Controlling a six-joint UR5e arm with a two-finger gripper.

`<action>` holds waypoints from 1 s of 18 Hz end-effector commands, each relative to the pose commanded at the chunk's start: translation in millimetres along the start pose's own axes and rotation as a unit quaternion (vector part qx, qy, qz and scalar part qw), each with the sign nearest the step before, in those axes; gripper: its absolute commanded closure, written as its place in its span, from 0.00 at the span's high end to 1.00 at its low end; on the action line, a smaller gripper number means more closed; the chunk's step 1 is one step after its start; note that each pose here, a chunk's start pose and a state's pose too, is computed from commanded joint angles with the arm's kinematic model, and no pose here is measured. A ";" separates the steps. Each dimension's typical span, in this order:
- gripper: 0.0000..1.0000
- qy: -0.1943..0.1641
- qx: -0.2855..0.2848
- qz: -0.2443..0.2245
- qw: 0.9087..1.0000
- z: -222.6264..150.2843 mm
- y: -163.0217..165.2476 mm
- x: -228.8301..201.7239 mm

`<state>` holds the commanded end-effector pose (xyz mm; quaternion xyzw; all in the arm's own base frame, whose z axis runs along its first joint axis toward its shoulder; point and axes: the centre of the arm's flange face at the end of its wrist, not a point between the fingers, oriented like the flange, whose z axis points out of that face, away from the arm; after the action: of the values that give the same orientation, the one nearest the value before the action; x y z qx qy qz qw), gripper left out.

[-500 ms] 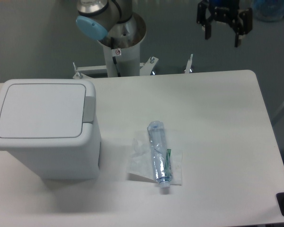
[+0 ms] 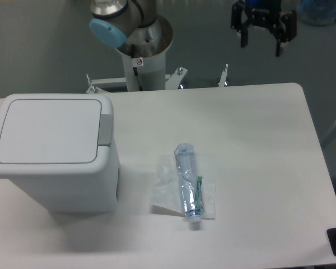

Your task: Open the trash can

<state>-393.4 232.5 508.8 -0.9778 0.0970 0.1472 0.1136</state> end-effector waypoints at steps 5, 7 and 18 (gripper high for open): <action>1.00 -0.018 0.021 -0.059 0.998 9.4 -45.1 -4.5; 1.00 -0.021 0.031 -0.103 0.994 11.4 -63.5 0.1; 1.00 0.027 0.165 -0.376 0.911 -6.2 -150.4 26.7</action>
<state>-333.3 370.5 535.4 -0.9127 -0.2521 0.0493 0.3178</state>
